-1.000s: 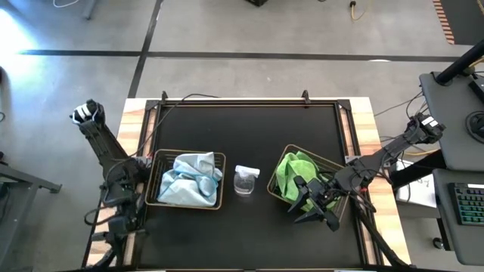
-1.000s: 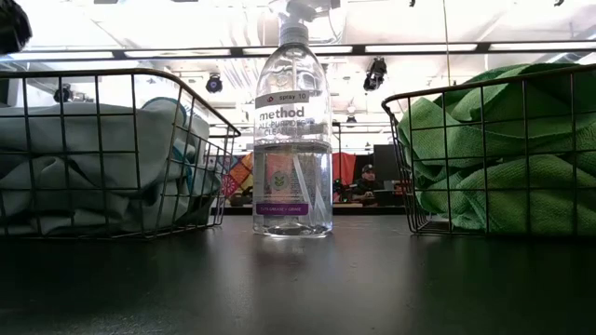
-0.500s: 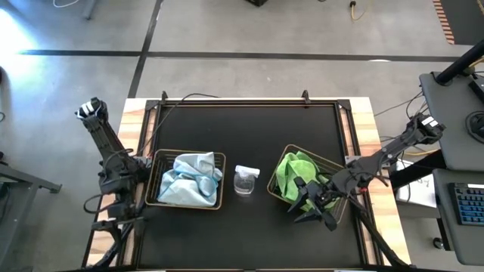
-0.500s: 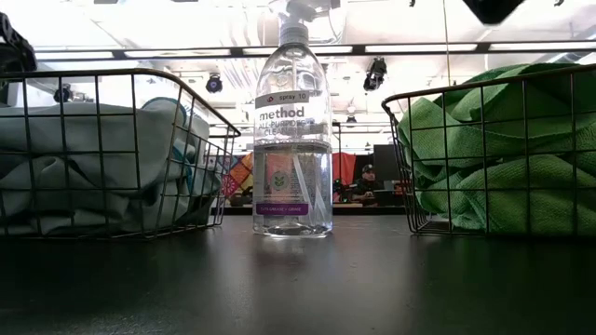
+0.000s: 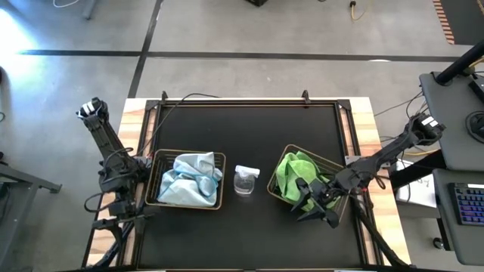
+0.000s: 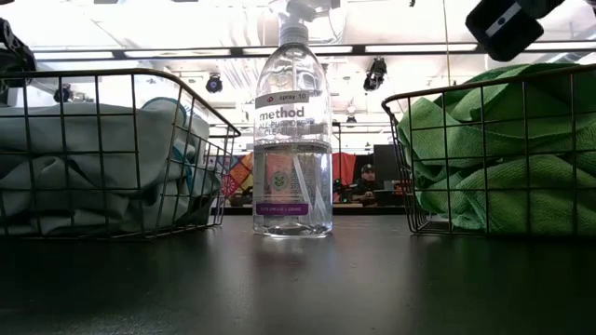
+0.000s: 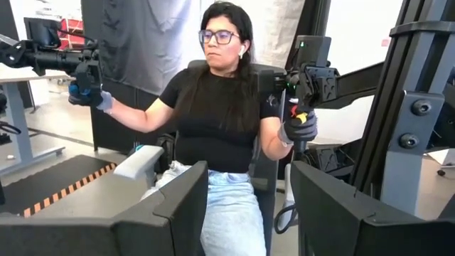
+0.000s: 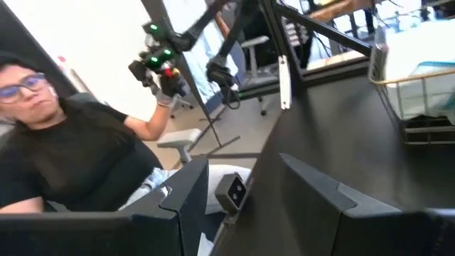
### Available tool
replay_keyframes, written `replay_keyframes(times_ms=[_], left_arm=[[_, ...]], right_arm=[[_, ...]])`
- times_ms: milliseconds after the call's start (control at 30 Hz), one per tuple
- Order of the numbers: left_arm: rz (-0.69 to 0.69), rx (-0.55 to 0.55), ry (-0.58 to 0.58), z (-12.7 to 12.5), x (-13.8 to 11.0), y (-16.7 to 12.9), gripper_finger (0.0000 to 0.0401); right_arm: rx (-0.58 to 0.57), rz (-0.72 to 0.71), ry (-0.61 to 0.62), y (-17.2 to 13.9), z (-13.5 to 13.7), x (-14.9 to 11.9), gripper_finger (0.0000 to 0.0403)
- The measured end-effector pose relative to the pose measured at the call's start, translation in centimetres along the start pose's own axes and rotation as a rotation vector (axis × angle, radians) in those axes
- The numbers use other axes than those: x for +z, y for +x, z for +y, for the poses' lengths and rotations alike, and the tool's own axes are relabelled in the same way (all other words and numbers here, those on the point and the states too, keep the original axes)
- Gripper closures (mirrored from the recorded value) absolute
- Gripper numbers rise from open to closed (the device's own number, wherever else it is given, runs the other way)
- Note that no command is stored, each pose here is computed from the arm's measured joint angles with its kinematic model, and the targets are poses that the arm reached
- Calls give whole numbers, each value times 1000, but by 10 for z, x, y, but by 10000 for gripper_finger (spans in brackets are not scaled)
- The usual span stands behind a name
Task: Sort microfiber towel by color & place in baskets
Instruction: Return to Home Position
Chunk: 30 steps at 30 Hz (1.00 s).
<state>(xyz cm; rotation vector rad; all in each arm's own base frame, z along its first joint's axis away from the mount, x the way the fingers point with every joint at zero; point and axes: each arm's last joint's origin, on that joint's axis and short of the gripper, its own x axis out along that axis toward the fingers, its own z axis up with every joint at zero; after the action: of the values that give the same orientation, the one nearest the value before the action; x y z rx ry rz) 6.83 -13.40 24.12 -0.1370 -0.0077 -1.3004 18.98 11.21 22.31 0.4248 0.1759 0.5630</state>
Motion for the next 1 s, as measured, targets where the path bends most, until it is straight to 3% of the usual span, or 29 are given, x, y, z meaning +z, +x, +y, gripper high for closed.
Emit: replay_keyframes(times_ms=[100, 233, 333, 533, 1000], left_arm=[[-3, -1, 1, 0, -1, -1, 216], [-3, -6, 0, -1, -3, -3, 216], [-8, -12, 1, -2, -4, -4, 216], [-12, -16, 2, -3, -4, -4, 216], [-7, -43, 2, -3, -4, -4, 216]], right_arm=[[77, -19, -32, -5, 0, -5, 243], [304, -86, -156, -15, 4, -9, 243], [398, -135, -194, -24, 5, -13, 243], [410, -119, -169, -35, 2, -22, 243], [435, -181, -233, -59, 10, -9, 243]])
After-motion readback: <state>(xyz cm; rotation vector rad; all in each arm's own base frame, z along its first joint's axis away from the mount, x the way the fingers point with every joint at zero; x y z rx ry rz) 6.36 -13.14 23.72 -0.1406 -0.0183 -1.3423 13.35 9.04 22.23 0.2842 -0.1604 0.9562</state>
